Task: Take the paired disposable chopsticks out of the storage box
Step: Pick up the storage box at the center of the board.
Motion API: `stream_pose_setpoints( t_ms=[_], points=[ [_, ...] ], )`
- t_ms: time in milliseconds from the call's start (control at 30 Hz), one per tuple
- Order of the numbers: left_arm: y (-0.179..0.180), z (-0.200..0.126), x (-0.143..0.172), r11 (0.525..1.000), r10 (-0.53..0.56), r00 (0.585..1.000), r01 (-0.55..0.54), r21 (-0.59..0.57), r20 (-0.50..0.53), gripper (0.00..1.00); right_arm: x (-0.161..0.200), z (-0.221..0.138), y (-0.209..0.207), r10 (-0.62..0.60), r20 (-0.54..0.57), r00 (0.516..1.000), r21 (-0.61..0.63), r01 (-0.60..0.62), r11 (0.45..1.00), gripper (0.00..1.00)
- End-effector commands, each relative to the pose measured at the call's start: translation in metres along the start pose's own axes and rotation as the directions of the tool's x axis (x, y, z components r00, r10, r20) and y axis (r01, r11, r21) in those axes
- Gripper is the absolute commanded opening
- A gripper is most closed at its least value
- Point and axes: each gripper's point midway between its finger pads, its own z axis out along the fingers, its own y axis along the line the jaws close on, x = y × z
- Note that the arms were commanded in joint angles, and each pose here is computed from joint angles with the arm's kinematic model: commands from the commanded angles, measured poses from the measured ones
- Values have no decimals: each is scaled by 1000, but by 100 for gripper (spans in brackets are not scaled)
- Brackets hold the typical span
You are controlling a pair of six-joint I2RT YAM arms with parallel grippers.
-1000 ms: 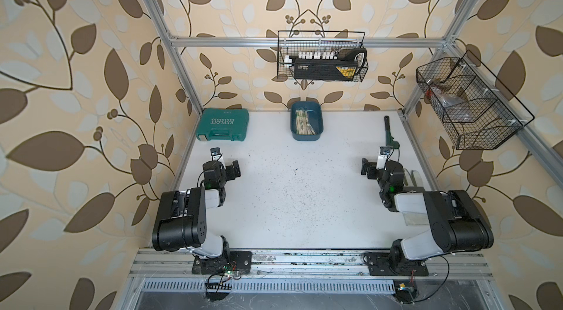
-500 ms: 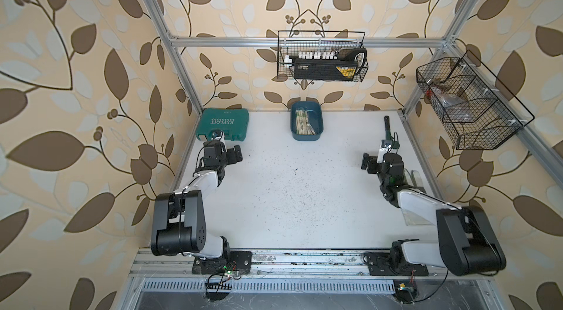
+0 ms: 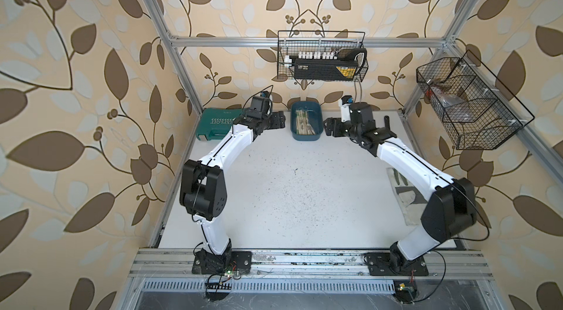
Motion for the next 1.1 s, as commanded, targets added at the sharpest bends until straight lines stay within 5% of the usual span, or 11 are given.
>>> stream_pose_setpoints(
  t_ms=[0,233,767,1000,1067],
  points=[
    [-6,15,5,1000,-13,996,15,24,-94,79,24,28,-20,-17,-172,985,116,37,993,85],
    [-20,62,5,996,-5,987,19,87,-159,79,22,82,-40,3,-232,973,202,45,978,83],
    [-16,145,26,996,-5,973,25,83,-230,67,45,171,-59,117,-316,941,156,-70,985,72],
    [-24,160,34,993,-5,972,32,112,-236,59,45,184,-56,94,-328,940,134,-53,990,54],
    [-28,160,34,992,-4,972,34,123,-234,53,46,184,-56,87,-330,940,131,-46,990,40]
  ],
)
